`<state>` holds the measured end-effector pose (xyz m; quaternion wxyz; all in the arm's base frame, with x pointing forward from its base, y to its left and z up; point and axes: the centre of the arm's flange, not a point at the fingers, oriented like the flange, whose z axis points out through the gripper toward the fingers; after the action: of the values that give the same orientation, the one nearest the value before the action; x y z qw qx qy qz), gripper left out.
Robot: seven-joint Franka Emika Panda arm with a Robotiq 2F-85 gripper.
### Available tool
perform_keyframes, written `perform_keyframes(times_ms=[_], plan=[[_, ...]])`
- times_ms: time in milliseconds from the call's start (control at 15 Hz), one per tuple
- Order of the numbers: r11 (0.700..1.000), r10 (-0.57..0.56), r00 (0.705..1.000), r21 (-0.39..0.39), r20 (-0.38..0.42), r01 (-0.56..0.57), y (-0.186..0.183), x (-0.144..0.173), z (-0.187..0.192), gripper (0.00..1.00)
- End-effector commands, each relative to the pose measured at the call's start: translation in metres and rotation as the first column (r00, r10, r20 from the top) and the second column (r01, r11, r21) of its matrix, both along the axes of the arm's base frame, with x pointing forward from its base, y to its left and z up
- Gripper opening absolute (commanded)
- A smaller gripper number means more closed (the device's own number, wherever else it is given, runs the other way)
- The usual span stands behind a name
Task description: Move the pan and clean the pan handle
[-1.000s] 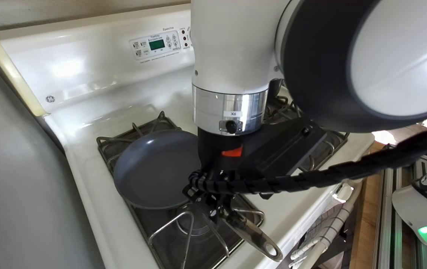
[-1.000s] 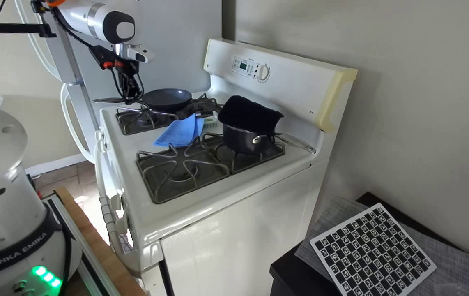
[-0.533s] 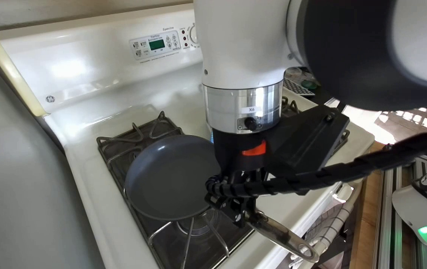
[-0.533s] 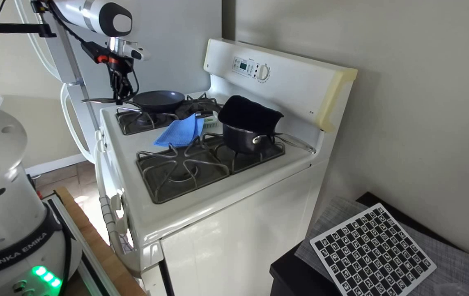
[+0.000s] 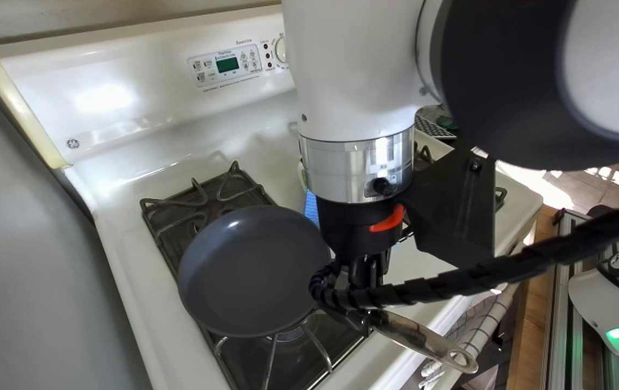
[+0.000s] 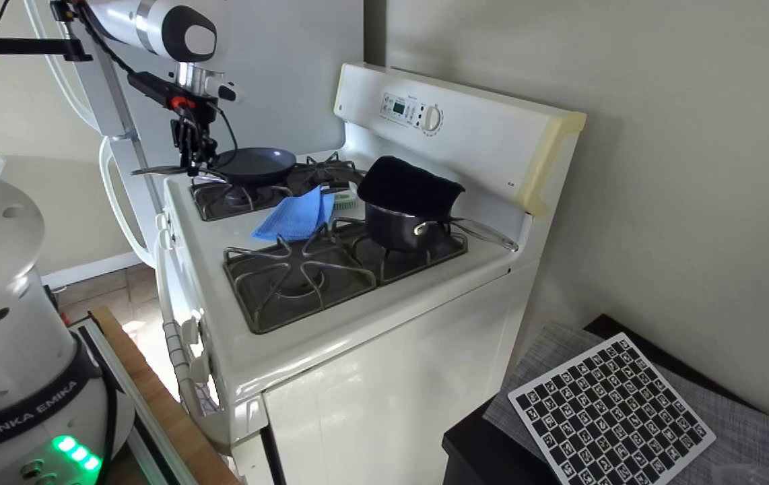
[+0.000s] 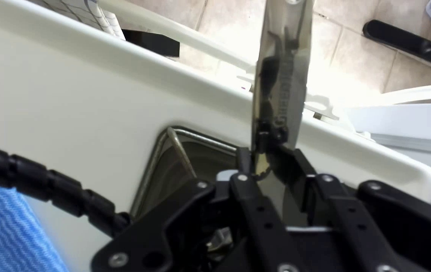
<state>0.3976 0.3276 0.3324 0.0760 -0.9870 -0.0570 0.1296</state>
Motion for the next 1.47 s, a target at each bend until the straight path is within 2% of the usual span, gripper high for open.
perform_keyframes(times_ms=[0, 400, 867, 1067, 1400], plan=[[0.997, 0.079, 0.997, 0.024, -0.020, -0.079, -0.002, -0.010, -0.012, 0.05], [0.987, 0.159, 0.987, 0.022, -0.031, -0.158, -0.010, -0.011, -0.003, 0.05], [0.976, 0.212, 0.976, -0.050, -0.049, -0.214, -0.019, -0.012, 0.004, 0.05], [0.962, 0.258, 0.965, -0.083, -0.044, -0.261, -0.023, -0.011, -0.001, 0.05], [0.933, 0.349, 0.937, -0.088, -0.011, -0.349, -0.017, -0.005, -0.005, 0.05]])
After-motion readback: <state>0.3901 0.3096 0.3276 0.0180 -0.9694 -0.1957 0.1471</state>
